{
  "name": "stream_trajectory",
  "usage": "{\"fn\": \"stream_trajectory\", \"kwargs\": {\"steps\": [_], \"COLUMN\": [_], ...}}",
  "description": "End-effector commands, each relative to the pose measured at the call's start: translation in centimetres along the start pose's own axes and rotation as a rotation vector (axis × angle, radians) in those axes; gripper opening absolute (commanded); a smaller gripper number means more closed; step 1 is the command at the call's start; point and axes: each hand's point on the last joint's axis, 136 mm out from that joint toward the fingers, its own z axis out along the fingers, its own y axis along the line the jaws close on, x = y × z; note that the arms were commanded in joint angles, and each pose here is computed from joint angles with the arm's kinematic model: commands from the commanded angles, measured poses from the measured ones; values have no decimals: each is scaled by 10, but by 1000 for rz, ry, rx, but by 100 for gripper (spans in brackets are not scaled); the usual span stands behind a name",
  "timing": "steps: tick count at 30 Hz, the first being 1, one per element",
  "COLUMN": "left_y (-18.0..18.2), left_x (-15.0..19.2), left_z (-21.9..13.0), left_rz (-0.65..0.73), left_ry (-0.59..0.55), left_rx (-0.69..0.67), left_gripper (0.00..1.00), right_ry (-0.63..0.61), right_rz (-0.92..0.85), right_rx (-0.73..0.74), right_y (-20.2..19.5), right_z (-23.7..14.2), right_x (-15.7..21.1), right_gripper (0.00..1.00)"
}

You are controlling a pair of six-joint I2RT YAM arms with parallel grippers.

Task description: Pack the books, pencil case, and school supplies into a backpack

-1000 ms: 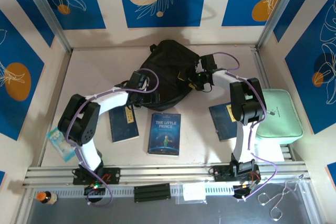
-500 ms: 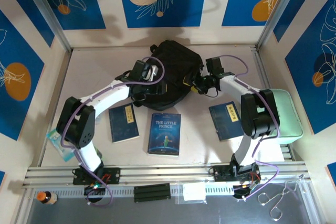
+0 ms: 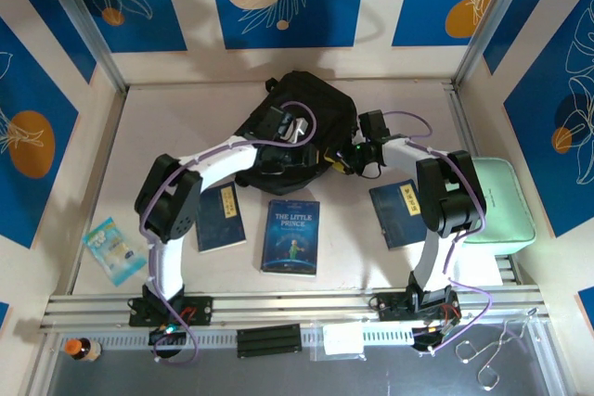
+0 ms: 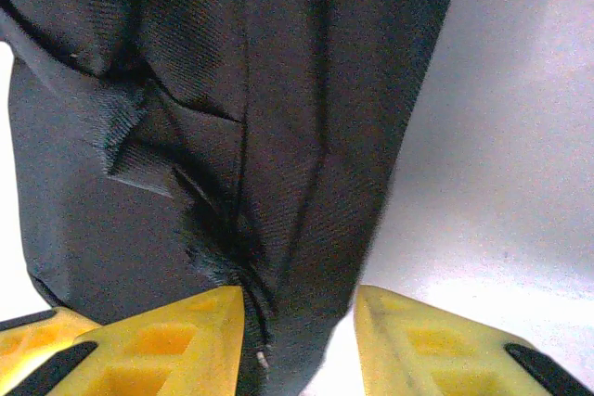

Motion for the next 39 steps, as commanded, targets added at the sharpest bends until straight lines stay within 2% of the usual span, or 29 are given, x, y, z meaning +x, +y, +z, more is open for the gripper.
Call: {"fn": "stream_trajectory", "kwargs": {"steps": [1,7,14,20,29,39], "left_y": [-8,10,7,6,13,12], "left_x": [-6,-5,2,5,15,13], "left_z": [8,15,25,35,48,60], "left_rz": [-3,-10,-12,6,21,18], "left_ry": [-5,-3,32,59,109,120], "left_rx": [6,-72,-43,-33,-47,-34], "left_gripper": [38,35,26,24,20,22], "right_ry": [45,36,60,76,78,87], "right_rz": [40,44,61,70,73,76], "right_rx": [13,45,47,35,30,31], "right_y": [-12,-19,-25,-30,-31,-33], "right_z": [8,9,17,22,24,26], "right_x": [13,12,16,21,22,23], "right_gripper": [36,36,22,16,15,15]}}
